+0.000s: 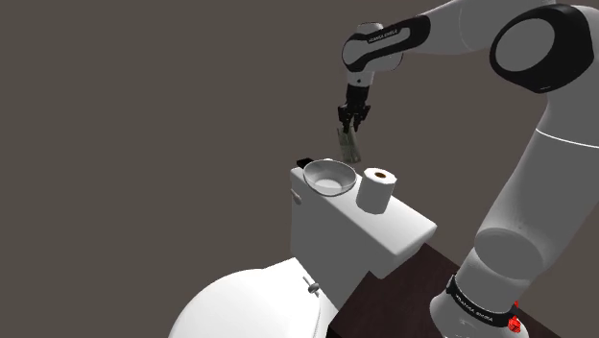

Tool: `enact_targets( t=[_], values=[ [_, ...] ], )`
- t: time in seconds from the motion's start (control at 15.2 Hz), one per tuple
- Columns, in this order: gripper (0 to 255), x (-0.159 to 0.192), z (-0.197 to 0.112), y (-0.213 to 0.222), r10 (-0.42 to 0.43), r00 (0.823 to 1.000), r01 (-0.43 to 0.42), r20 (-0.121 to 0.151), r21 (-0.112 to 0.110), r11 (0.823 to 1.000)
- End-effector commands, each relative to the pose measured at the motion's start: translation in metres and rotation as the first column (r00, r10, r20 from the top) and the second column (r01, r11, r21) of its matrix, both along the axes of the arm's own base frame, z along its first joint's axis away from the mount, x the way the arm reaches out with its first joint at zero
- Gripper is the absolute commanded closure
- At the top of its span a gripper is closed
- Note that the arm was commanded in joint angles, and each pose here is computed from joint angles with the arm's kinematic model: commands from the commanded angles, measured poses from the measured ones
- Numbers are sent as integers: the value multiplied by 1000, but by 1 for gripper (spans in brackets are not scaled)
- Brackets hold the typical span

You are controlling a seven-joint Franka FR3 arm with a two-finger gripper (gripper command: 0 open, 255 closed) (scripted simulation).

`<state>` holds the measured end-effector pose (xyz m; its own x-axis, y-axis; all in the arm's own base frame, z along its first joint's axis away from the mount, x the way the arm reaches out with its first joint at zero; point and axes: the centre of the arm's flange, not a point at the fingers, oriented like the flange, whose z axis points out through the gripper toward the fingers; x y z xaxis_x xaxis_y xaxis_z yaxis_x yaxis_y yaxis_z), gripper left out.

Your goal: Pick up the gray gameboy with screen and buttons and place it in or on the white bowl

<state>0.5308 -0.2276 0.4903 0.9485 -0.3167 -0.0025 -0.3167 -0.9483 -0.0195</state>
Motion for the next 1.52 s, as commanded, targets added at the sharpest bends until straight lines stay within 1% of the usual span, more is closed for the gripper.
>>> enact_targets(
  t=[0.0, 0.79, 1.45],
  values=[
    [255, -1, 17, -7, -12, 1000, 12, 13, -7, 1000],
    [255, -1, 79, -7, -12, 1000, 12, 13, -7, 1000],
    [255, -38, 120, 113, -12, 1000, 12, 13, -7, 1000]
  ],
)
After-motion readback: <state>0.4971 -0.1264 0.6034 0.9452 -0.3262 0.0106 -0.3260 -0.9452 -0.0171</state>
